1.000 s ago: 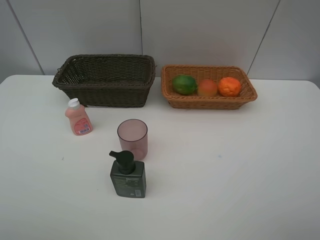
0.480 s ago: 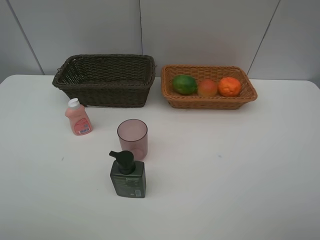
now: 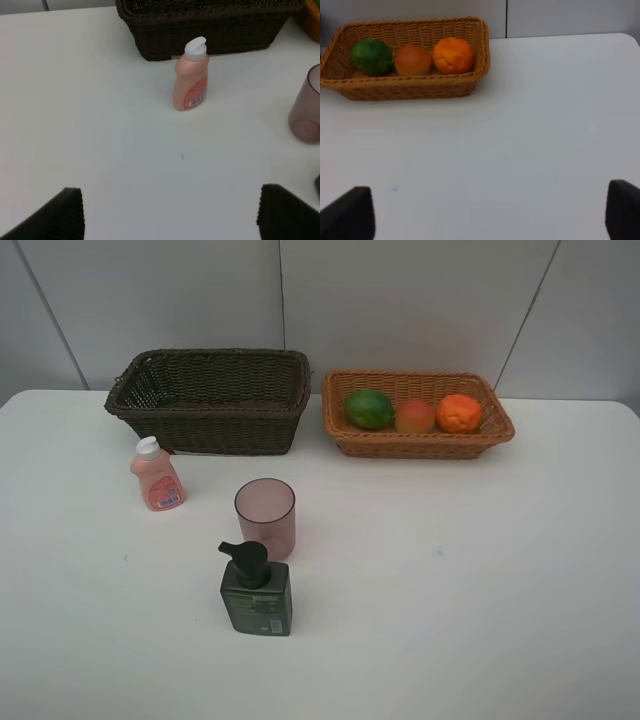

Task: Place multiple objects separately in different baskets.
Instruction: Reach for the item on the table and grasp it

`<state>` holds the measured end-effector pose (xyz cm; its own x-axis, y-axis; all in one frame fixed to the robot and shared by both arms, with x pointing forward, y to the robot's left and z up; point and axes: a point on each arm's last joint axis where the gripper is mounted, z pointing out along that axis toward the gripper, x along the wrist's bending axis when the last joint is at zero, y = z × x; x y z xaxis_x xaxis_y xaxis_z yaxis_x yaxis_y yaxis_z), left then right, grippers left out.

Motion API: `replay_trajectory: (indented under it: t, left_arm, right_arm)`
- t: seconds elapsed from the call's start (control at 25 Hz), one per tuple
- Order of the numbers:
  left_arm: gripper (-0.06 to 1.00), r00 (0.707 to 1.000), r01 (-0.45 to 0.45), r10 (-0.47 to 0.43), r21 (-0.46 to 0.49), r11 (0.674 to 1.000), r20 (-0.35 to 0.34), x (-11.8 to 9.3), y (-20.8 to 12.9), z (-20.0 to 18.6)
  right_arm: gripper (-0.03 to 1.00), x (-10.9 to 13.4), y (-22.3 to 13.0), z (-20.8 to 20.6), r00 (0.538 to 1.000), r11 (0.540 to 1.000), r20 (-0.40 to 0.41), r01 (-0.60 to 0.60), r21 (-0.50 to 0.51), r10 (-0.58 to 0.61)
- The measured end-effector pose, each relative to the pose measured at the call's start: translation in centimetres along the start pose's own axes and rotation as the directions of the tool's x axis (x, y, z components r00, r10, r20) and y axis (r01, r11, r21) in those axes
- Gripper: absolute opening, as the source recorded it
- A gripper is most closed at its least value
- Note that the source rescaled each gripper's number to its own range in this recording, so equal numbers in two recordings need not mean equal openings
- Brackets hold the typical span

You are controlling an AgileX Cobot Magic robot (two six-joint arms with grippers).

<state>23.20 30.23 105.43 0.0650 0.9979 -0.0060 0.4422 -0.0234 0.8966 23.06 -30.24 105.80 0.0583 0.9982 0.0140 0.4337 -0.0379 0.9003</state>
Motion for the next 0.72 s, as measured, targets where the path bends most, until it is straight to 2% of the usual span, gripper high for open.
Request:
replay_trajectory:
  t: [0.72]
  left_arm:
    - [0.89,1.000,0.000,0.000,0.000,1.000,0.000,0.00,0.00,0.00]
  right_arm:
    - [1.00,-0.03,0.00,0.00,1.000,1.000,0.003,0.002,0.000,-0.002]
